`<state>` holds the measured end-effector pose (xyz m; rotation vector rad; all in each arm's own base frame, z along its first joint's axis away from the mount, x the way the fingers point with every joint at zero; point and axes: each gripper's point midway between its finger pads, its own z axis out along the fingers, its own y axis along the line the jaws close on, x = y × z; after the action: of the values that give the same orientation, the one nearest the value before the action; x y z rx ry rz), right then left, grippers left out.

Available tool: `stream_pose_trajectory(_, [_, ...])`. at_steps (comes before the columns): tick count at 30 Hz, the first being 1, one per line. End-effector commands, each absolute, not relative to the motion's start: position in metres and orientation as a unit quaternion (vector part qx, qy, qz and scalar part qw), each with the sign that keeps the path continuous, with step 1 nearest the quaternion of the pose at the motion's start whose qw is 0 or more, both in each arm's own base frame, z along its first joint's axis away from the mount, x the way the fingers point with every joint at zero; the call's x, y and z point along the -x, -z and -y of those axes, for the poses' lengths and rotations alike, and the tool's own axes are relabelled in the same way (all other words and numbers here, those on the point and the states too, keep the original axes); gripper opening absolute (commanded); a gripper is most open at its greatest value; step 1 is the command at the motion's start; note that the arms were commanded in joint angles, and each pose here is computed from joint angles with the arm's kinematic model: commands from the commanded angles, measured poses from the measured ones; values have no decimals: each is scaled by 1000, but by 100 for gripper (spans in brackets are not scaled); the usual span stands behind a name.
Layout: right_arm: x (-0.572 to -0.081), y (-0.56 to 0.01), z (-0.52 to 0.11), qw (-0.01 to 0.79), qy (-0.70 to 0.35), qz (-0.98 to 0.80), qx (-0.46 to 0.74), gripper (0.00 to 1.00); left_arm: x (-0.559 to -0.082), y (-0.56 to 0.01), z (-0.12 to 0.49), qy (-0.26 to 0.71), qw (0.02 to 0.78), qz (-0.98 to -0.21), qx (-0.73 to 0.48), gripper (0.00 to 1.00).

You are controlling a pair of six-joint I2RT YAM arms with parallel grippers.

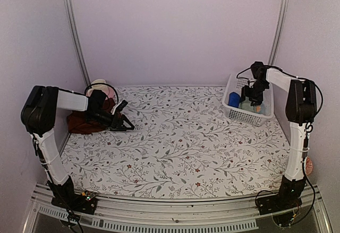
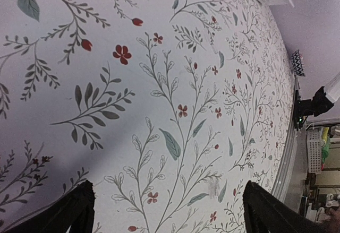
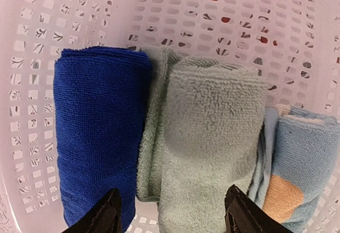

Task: Roll the towels
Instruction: Adjust the towel in the storage box, then move the storage box to the corner of the board.

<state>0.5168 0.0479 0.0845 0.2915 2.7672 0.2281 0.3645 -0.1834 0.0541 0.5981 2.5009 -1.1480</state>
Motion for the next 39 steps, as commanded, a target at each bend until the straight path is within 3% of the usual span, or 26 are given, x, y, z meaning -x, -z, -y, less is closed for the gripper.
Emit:
stream_pose_trajectory(1, [-512, -131, -39, 209, -52, -972, -88, 68, -370, -56, 181, 402, 166, -875, -212, 97])
stream_pose_trajectory(10, [-494, -194, -43, 284, -32, -956, -60, 75, -385, -68, 165, 373, 196, -882, -211, 97])
stream_pose_trajectory(12, [-490, -201, -53, 300, -18, -953, -47, 82, -389, -72, 157, 364, 205, -885, -207, 97])
stream_pose_trajectory(14, [-488, -202, -68, 306, -4, -951, -31, 100, -393, -76, 147, 356, 212, -887, -202, 97])
stream_pose_trajectory(21, [-511, -211, -117, 360, 70, -930, -5, 99, -406, -95, 88, 301, 262, -901, -171, 97])
stream_pose_trajectory(28, [-558, -176, -146, 364, 98, -926, 10, 99, -399, -117, 62, 250, 305, -903, -171, 97])
stream_pose_trajectory(39, [-572, -117, -116, 323, 231, -917, 33, 99, -371, -117, 46, 243, 304, -907, -161, 97])
